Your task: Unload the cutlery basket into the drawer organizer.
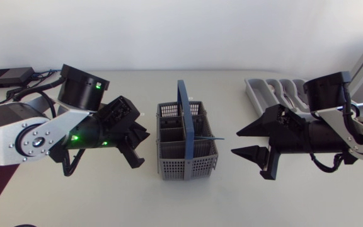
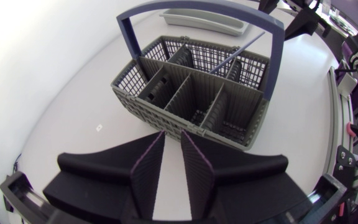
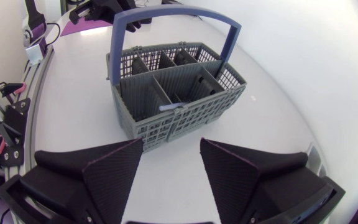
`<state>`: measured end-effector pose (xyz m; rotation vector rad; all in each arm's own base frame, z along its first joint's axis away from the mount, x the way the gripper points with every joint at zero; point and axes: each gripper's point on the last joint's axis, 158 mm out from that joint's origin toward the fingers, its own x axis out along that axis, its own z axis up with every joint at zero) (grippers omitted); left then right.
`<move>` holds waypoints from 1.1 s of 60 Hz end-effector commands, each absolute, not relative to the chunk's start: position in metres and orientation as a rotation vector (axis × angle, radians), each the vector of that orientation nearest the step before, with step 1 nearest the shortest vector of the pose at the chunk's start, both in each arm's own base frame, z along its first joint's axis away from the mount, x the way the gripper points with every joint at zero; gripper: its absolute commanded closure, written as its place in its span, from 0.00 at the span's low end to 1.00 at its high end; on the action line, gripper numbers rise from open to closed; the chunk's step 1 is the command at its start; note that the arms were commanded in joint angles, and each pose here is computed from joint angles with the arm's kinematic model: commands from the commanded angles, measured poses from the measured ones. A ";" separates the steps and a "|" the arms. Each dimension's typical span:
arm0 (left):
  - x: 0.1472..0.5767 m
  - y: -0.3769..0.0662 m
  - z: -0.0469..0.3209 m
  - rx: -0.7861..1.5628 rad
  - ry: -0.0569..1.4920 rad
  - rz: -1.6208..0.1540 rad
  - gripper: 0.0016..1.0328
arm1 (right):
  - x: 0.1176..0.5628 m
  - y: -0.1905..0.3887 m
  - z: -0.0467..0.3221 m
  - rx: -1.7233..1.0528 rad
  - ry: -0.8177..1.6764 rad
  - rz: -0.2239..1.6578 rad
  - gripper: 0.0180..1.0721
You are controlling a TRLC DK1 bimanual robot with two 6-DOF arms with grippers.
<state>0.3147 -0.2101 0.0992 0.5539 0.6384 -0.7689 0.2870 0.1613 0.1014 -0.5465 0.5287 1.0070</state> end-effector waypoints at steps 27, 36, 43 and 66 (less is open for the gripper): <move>0.306 -0.202 0.087 0.556 0.671 -0.760 0.77 | 0.300 0.202 0.097 -0.573 0.466 1.060 0.66; 0.307 -0.202 0.087 0.556 0.667 -0.760 0.77 | 0.306 0.205 0.096 -0.580 0.458 1.045 0.79; 0.307 -0.203 0.086 0.556 0.669 -0.760 0.77 | 0.308 0.206 0.095 -0.587 0.462 1.041 0.83; 0.307 -0.202 0.086 0.552 0.669 -0.758 0.77 | 0.314 0.208 0.101 -0.573 0.465 1.028 0.90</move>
